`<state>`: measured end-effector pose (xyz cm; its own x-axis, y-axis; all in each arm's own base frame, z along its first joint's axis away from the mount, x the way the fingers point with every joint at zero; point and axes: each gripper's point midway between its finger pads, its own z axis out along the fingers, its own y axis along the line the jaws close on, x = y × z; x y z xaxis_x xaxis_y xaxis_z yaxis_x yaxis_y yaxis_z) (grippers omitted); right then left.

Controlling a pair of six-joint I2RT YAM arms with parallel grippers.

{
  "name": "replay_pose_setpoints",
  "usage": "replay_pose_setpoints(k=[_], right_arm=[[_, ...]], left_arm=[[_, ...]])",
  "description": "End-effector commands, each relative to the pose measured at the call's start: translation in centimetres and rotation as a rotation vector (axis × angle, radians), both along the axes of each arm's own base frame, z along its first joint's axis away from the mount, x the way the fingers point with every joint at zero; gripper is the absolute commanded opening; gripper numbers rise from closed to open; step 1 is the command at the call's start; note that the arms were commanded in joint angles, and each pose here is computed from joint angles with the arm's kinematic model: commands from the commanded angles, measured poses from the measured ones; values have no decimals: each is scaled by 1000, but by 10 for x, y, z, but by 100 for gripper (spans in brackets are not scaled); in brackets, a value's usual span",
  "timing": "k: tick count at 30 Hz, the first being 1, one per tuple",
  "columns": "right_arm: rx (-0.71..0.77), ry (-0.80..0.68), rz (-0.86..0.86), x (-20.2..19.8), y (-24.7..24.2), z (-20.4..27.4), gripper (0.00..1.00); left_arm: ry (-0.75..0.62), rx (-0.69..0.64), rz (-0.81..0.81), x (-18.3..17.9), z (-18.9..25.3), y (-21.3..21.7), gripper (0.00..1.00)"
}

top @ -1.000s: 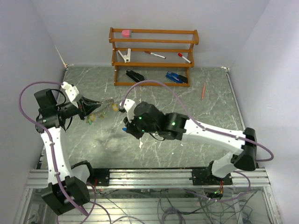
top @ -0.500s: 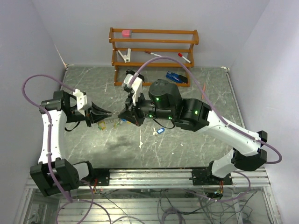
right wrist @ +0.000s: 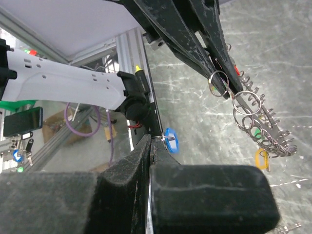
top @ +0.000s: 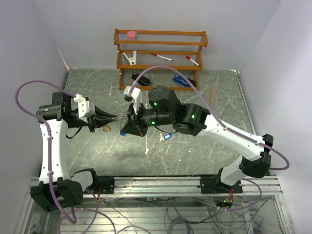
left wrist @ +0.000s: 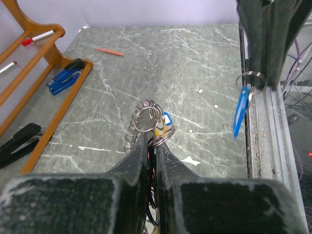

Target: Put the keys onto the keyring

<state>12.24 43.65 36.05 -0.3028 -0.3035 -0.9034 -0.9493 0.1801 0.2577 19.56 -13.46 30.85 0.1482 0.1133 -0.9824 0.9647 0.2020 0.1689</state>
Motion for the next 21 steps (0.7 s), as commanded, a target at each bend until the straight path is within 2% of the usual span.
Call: replay_pose_setpoints(k=[1,16,21], right_arm=[[105,30,59,-8,-1,23,0],[230,44,113,-1,-8,50,0],[225,80,145,-2,-2,42,0]], left_arm=[[-118,-73,-37,-15,39,-10,7],[-247,-49,-65,-41,54,-18,7],[-259,-46,-68,-40,53,-18,7]])
